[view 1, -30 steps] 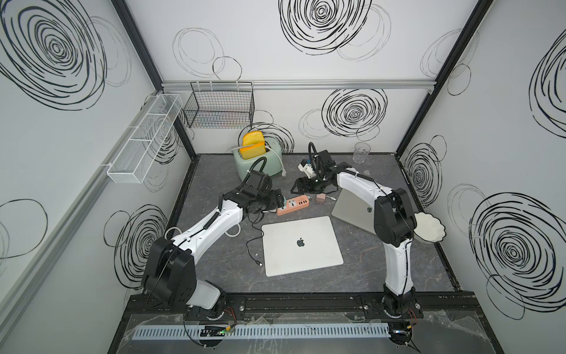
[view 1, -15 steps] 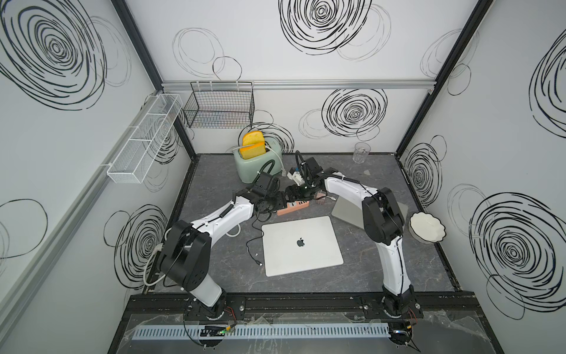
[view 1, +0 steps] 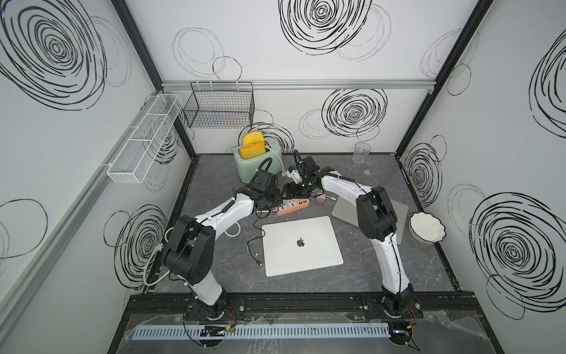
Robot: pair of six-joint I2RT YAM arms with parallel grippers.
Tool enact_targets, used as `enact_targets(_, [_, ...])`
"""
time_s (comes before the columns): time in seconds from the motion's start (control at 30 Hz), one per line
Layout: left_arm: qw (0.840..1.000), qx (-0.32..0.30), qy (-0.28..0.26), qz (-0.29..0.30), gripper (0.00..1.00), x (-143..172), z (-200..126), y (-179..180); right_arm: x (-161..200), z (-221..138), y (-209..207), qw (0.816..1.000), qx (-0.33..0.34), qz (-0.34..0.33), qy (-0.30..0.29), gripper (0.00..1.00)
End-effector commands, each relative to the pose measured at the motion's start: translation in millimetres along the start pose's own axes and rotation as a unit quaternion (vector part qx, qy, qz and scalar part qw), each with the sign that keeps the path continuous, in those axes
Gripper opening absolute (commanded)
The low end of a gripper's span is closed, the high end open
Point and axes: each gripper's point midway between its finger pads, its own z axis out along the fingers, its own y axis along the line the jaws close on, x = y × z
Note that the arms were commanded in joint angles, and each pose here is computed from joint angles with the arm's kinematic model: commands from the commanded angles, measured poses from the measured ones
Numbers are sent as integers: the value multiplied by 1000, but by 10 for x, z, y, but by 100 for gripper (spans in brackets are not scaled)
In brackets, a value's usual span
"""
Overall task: Unplug the laptop charger
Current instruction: Remove the charging cable from the plug.
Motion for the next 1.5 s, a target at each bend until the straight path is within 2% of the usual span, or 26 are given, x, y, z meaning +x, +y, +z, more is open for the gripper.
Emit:
enact_targets(0.0, [1000, 4, -16, 4, 21, -162, 15, -30, 42, 35, -114, 1000, 15, 15, 14, 79])
enact_targets(0.23, [999, 10, -30, 19, 0, -292, -68, -86, 215, 85, -280, 998, 41, 20, 35, 78])
enact_targets(0.5, [997, 19, -57, 56, 0, -496, -253, -275, 456, 145, -442, 996, 68, 19, 58, 77])
enact_targets(0.83, [992, 13, -91, 86, 0, -679, -494, -388, 649, 229, -532, 989, 119, -22, 88, 77])
enact_targets(1.13, [987, 58, -98, 114, 0, -628, -564, -539, 796, 267, -636, 982, 148, -36, 109, 77])
enact_targets(1.27, [983, 85, -112, 118, 0, -625, -681, -629, 854, 285, -651, 981, 150, -36, 116, 77])
enact_targets(1.47, [980, 92, -126, 124, 0, -661, -851, -639, 864, 295, -664, 980, 152, -40, 121, 77])
